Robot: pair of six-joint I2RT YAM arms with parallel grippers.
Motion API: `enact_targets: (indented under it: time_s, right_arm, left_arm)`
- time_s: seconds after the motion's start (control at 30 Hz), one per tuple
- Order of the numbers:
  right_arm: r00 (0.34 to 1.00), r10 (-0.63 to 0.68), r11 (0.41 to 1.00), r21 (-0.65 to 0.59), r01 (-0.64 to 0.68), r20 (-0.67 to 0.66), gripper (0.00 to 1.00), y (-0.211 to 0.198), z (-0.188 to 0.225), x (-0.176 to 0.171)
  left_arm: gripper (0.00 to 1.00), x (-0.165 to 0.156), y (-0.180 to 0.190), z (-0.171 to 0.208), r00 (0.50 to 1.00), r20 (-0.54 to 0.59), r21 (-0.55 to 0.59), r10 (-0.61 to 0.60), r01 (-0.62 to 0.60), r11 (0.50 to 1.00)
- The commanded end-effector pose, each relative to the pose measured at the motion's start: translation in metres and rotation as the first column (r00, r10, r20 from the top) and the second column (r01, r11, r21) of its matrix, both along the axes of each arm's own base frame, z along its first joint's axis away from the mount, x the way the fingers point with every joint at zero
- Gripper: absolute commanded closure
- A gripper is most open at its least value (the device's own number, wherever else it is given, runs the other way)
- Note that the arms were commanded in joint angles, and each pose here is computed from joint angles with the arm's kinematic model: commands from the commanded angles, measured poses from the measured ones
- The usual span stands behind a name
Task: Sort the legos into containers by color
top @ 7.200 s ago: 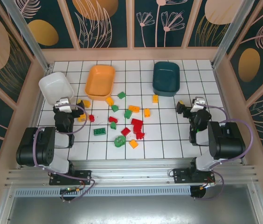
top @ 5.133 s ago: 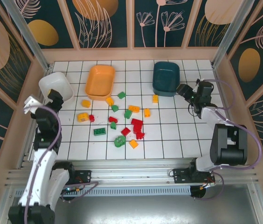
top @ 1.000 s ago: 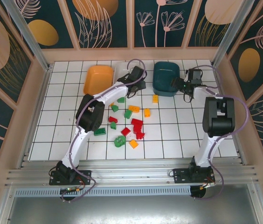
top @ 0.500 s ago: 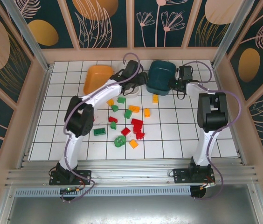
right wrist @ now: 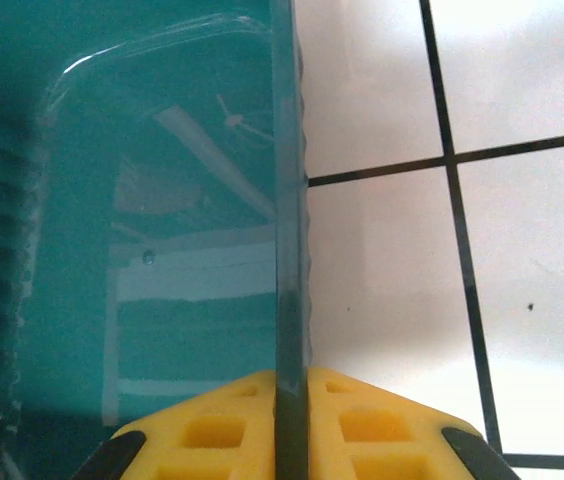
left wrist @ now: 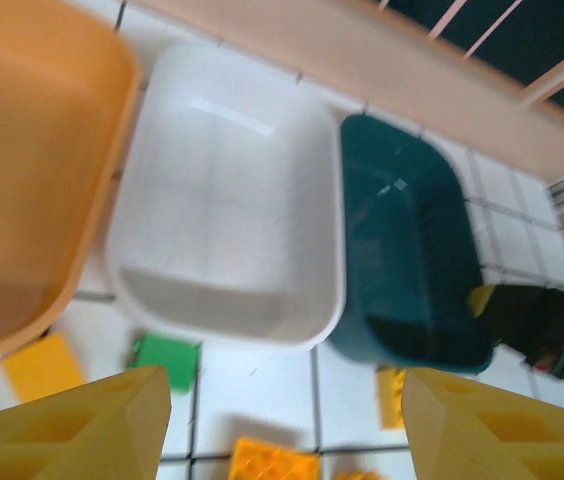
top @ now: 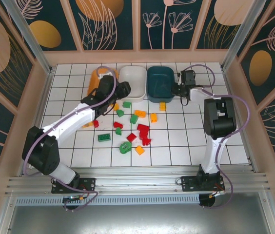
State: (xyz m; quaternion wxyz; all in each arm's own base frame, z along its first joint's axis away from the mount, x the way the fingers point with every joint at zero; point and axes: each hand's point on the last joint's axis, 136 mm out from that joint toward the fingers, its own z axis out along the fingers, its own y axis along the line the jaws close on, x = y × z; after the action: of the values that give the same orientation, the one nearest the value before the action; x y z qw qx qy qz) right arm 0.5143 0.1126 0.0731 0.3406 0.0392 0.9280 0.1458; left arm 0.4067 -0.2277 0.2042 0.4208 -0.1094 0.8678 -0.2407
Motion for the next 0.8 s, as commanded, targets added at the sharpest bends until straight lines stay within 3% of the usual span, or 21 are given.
enact_targets:
  time_s: [0.0,0.07,0.23,0.37,0.57,0.77]
  right_arm:
    - [0.999,0.046,0.999,0.017,-0.045,-0.022,0.77,0.012,0.007,-0.016]
    - [0.999,0.033,0.999,0.026,-0.032,-0.032,0.55,0.011,0.012,-0.017]
    - [0.999,0.008,0.998,0.054,-0.01,0.04,0.38,0.006,0.058,-0.022]
    - [0.996,-0.034,0.999,0.027,0.031,0.084,0.35,-0.004,0.079,-0.042]
    - [0.997,0.021,0.999,-0.027,-0.02,0.073,0.29,0.022,0.056,-0.09]
    - [0.998,0.057,0.992,-0.113,-0.056,0.01,0.23,0.04,0.013,-0.104]
  left_arm:
    - [0.37,-0.007,0.004,0.012,0.999,0.043,-0.053,0.02,-0.017,0.998]
    - [0.37,-0.013,0.005,0.01,0.999,0.04,-0.063,0.014,-0.011,0.998]
    - [0.29,-0.025,0.013,0.006,0.999,0.041,-0.085,0.024,-0.021,0.996]
    - [0.23,-0.04,0.027,-0.001,0.996,0.059,-0.119,0.061,-0.054,0.991]
    - [0.03,-0.076,0.06,-0.03,0.982,0.084,-0.277,0.172,-0.142,0.95]
    - [0.01,-0.108,0.086,-0.046,0.965,0.09,-0.418,0.247,-0.189,0.889]
